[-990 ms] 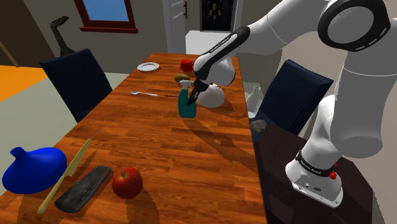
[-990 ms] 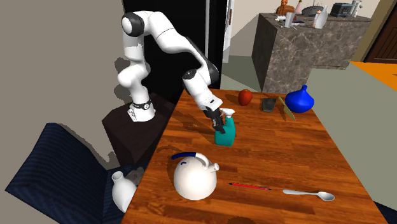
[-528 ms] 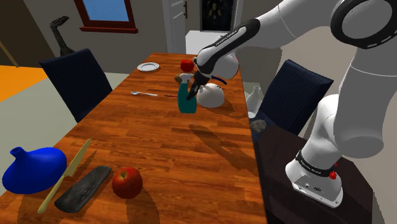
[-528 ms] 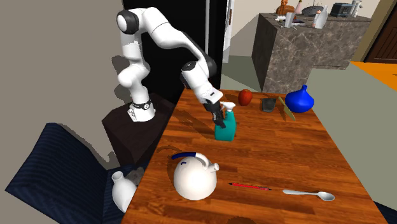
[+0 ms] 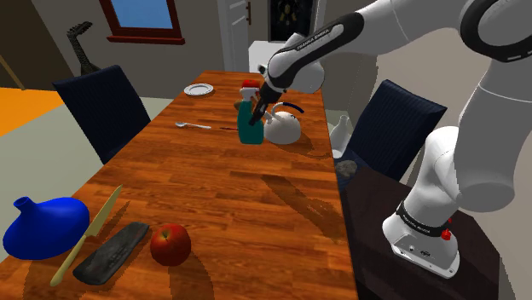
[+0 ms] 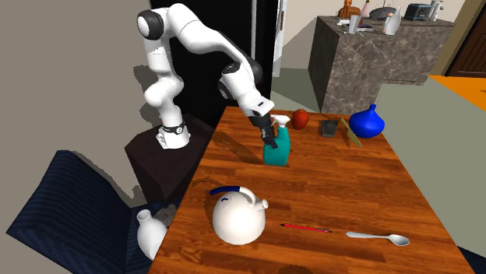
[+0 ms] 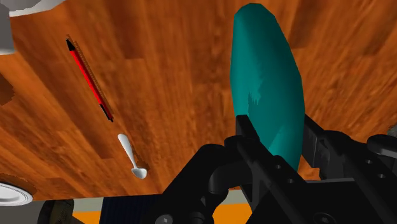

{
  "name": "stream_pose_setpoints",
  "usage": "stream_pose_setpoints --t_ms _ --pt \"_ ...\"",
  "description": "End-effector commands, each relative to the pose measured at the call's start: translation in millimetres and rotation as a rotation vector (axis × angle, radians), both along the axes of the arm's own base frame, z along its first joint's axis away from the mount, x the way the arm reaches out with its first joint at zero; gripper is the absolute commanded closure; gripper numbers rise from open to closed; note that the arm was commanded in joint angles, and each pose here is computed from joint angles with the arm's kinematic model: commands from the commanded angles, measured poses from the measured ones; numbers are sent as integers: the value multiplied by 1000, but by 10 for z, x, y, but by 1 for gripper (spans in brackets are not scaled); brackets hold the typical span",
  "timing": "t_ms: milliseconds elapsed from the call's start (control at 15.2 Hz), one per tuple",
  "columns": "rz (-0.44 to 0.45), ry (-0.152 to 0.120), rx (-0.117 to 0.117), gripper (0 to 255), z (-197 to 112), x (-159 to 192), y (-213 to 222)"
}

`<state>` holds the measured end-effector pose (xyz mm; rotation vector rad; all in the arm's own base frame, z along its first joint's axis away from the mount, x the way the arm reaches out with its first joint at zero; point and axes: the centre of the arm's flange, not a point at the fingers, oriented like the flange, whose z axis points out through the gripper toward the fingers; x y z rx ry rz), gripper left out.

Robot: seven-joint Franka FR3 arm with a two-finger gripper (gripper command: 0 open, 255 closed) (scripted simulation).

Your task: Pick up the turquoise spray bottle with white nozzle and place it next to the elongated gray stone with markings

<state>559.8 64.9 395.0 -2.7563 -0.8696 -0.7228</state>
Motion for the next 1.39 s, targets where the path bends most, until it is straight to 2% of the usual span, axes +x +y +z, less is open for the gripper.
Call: stream_pose_setpoints --t_ms 0,1320 --pt "0 0 0 255 96 -3 -6" --pt "0 0 0 255 1152 -3 -6"
